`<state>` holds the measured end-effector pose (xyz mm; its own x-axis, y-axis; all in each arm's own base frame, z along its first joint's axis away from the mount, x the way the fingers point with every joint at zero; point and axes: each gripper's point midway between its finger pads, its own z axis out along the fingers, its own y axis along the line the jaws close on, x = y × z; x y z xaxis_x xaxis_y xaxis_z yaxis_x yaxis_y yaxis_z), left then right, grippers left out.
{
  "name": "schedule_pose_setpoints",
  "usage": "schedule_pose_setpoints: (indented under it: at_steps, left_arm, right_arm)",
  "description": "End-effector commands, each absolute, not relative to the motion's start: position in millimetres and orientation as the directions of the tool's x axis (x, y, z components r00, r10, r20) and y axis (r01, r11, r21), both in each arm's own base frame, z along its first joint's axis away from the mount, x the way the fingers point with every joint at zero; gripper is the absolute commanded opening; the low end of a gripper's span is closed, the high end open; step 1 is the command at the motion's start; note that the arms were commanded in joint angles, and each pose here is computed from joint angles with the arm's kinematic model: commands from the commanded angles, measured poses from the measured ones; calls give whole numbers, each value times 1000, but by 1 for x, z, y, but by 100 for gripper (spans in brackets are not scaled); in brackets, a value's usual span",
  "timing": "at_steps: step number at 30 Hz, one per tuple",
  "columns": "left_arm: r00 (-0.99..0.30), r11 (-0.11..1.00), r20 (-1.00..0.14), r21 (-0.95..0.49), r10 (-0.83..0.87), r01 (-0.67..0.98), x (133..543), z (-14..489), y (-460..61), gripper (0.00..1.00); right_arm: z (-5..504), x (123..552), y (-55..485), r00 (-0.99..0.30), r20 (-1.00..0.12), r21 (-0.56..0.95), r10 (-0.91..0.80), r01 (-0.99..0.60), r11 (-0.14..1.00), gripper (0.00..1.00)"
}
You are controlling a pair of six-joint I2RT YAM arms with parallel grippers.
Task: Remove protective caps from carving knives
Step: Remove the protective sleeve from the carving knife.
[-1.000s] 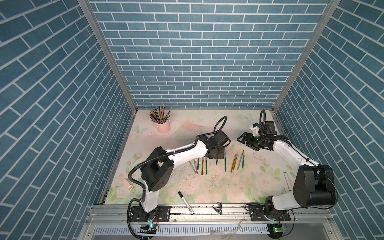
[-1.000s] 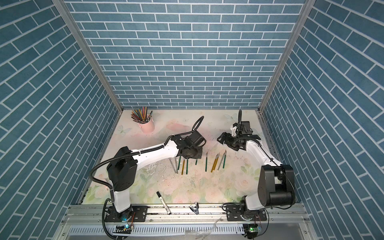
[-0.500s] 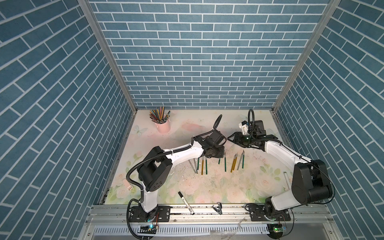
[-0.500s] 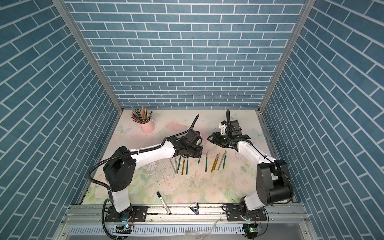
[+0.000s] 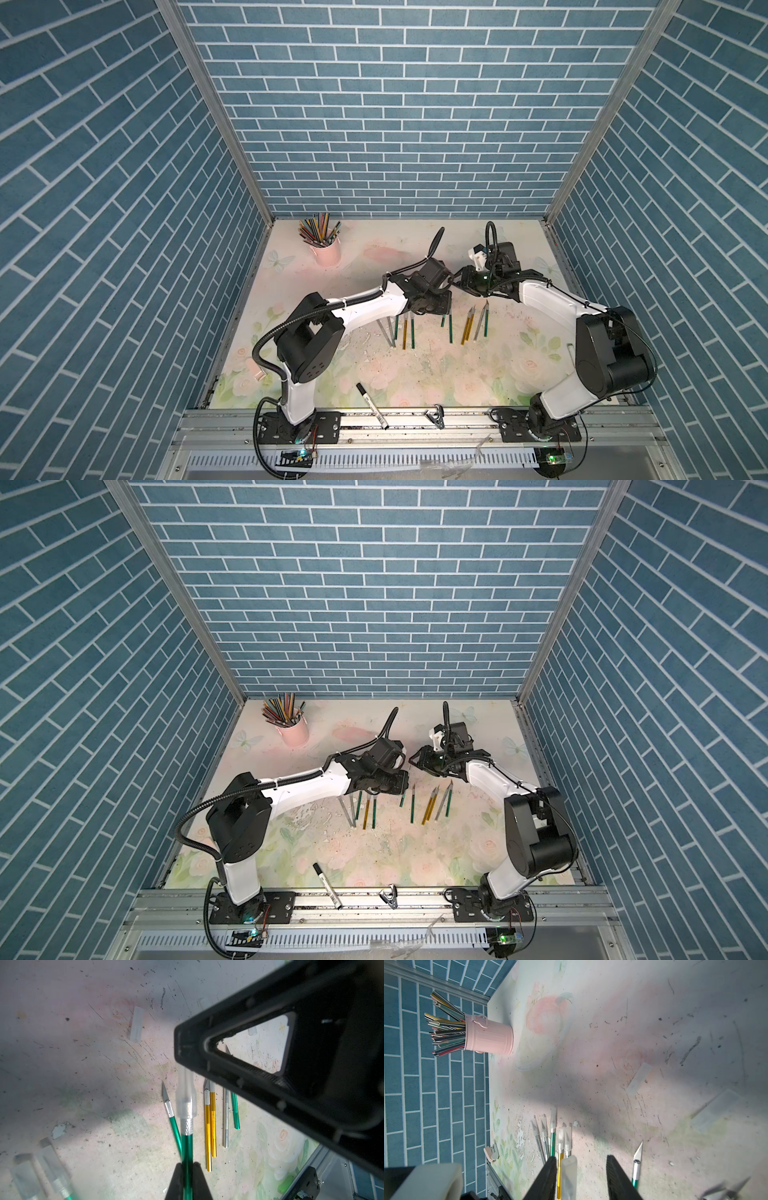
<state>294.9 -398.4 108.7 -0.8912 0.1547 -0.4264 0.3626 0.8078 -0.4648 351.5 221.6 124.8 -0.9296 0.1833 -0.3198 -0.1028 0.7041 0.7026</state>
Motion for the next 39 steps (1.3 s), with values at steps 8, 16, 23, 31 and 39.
schedule_pose_setpoints:
  at_steps: [8,16,23,31,39]
  left_arm:
    - [-883,806,-448,-465,142,366,299,117,-396,7]
    - [-879,814,-456,-454,138,364,303,116,-394,7]
    - [-882,815,-449,-453,140,360,304,111,-394,7]
    - [-879,830,-451,-423,154,363,304,106,-390,7]
    - [-880,839,-445,-407,163,361,302,103,-384,7]
  right_arm:
    - [121,348,235,-938,-292,724,186,-90,684,33]
    - [117,343,238,-944,-276,728,183,-80,681,29]
    - [114,341,238,-945,-269,728,187,-72,681,20]
    - [114,345,240,-944,-266,733,195,-67,677,8]
    - [118,352,242,-939,-280,732,199,-75,677,6]
